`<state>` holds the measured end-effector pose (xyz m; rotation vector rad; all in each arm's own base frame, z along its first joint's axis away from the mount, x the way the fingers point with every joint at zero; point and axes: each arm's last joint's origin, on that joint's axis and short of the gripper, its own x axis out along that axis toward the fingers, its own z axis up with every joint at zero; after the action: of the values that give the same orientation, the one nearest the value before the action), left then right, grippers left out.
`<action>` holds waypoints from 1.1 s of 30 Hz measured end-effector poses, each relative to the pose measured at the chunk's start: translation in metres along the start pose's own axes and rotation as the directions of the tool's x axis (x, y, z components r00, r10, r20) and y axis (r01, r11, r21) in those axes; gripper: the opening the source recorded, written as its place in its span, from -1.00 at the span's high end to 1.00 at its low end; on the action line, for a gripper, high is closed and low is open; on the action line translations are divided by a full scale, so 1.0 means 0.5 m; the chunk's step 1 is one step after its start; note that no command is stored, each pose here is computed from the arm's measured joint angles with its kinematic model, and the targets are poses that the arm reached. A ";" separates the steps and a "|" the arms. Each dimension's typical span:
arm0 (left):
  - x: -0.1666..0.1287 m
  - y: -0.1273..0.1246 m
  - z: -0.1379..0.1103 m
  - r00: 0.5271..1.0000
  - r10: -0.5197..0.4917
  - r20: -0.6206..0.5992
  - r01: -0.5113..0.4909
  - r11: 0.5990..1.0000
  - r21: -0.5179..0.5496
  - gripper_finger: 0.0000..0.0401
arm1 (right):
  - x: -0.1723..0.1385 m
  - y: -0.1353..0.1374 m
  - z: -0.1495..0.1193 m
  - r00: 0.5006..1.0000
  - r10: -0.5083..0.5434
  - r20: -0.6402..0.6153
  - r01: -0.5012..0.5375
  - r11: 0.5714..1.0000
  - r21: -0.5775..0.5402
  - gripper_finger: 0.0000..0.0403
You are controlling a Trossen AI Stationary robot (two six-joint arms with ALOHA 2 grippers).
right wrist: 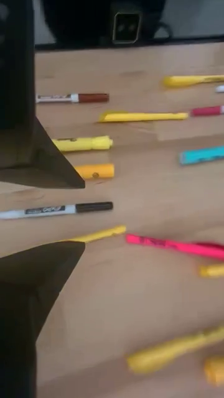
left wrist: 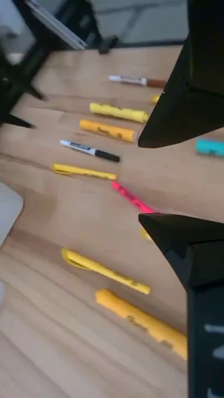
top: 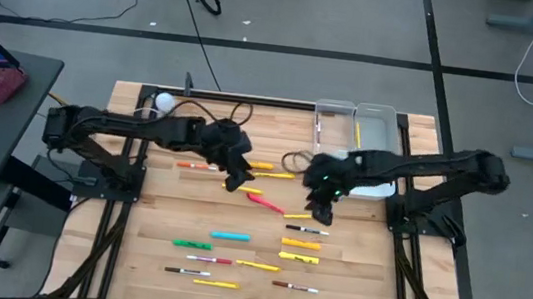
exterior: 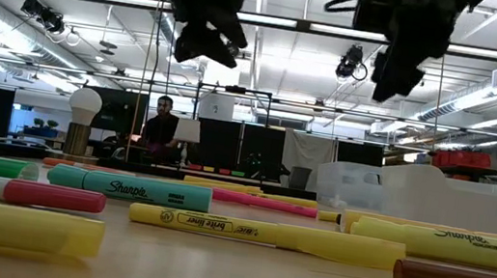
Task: Pick & Place Markers
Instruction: Put the yellow pen into the gray bin
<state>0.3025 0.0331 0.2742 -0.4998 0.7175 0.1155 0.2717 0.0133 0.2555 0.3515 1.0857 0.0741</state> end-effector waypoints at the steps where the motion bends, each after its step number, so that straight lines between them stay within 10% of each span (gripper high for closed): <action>1: -0.008 -0.001 -0.009 1.000 -0.004 0.000 0.004 1.000 -0.019 0.06 | 0.018 -0.001 0.002 1.000 -0.005 -0.025 0.004 1.000 -0.026 0.19; 13: -0.094 -0.037 -0.082 0.999 -0.041 0.024 0.042 0.998 -0.044 0.06 | 0.166 -0.019 -0.012 0.962 -0.119 -0.245 0.036 0.947 -0.320 0.08; 33: -0.126 -0.056 -0.107 1.000 -0.012 0.008 0.012 1.000 0.028 0.06 | 0.251 -0.042 -0.039 0.886 -0.268 -0.378 0.143 0.934 -0.328 0.68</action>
<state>0.2306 -0.0124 0.2922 -0.4771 0.7069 0.0961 0.3113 0.0274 0.1338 -0.0579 1.5105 0.1205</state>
